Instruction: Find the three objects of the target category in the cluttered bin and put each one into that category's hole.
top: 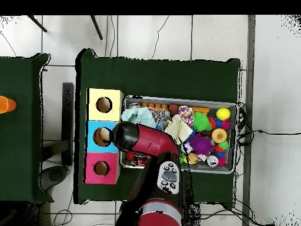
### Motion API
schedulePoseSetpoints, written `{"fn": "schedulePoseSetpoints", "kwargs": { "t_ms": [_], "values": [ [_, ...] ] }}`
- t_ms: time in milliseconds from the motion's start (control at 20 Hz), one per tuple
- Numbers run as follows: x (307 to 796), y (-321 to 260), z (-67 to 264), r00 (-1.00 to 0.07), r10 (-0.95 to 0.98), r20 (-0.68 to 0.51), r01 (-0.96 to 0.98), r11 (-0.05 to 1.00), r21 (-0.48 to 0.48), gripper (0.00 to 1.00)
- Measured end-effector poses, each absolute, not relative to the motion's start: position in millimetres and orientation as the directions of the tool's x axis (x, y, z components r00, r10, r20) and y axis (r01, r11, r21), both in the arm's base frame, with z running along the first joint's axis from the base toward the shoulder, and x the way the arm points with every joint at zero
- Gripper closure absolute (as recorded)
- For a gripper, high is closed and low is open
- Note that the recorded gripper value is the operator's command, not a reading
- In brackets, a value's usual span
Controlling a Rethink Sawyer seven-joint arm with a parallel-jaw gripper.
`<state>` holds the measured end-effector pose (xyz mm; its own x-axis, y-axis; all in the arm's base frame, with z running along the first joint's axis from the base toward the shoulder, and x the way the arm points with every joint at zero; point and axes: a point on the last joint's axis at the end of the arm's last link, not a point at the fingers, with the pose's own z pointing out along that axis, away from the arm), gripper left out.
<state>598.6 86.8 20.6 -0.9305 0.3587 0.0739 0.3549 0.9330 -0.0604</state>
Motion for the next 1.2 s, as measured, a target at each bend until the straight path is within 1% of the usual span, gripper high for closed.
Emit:
{"fn": "schedulePoseSetpoints", "kwargs": {
  "t_ms": [550,900,1200],
  "values": [
    [582,62,26,-0.913,0.406,0.051,0.403,0.913,-0.061,0.00],
    [568,50,18,-0.902,0.431,0.019,0.429,0.901,-0.058,0.00],
    [568,48,15,-0.899,0.438,-0.008,0.438,0.898,-0.042,0.00]
  ]
}}
